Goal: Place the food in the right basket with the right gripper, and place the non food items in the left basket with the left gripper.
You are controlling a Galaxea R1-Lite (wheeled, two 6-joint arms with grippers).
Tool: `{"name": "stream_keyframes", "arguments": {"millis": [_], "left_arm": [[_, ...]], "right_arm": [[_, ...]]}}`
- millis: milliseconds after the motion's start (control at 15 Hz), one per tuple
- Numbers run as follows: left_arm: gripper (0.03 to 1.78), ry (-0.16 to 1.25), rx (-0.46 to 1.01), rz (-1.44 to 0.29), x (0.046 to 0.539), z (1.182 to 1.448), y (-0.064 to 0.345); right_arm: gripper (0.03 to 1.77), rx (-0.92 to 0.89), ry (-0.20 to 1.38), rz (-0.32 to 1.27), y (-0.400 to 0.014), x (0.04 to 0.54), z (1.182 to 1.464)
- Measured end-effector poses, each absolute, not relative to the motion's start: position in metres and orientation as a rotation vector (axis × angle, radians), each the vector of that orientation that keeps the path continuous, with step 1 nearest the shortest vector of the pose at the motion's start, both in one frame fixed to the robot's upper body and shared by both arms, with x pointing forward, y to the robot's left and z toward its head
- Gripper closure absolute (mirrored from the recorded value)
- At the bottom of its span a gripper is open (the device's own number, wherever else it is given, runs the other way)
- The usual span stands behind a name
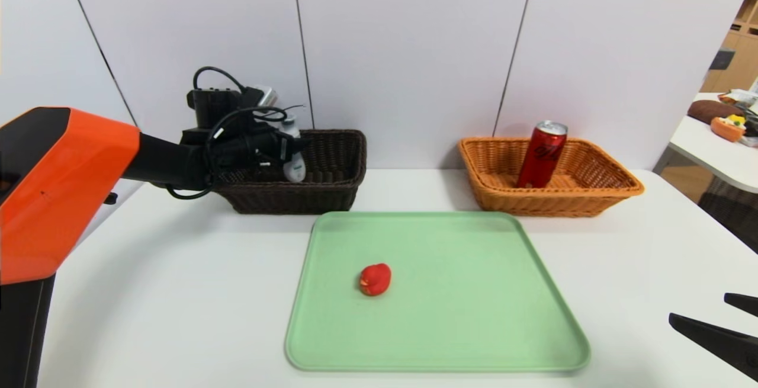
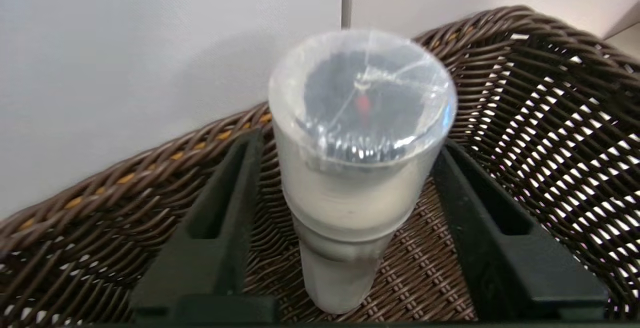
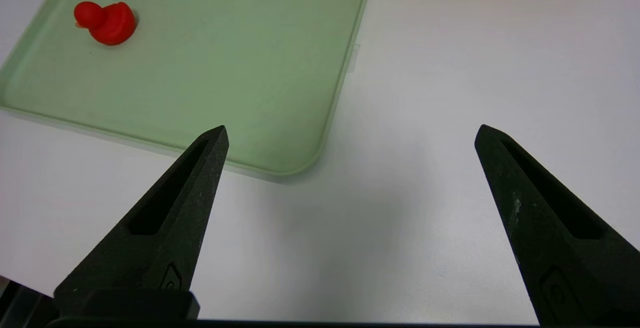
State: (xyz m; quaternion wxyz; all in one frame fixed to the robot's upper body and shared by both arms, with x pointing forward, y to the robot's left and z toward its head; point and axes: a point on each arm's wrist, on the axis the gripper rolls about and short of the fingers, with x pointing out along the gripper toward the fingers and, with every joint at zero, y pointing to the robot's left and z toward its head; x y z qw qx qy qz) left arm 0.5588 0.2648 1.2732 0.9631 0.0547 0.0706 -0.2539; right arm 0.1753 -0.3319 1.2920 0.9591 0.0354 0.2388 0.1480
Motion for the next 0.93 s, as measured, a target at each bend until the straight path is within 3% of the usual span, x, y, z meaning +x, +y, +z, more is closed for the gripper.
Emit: {"name": "stream_keyframes", "arguments": {"millis": [400, 933], "left_arm": [[0.34, 0.129, 0.113, -0.514, 0.531, 1.296, 0.268], [0.19, 0.114, 0.106, -0.522, 0.451, 1.338, 0.276]], "right_arm": [[0.1, 0.071, 0.476, 0.298, -0.332, 0.174, 1.293], [0.1, 0.069, 0.46, 0.298, -0.332, 0.171, 1.294]]}}
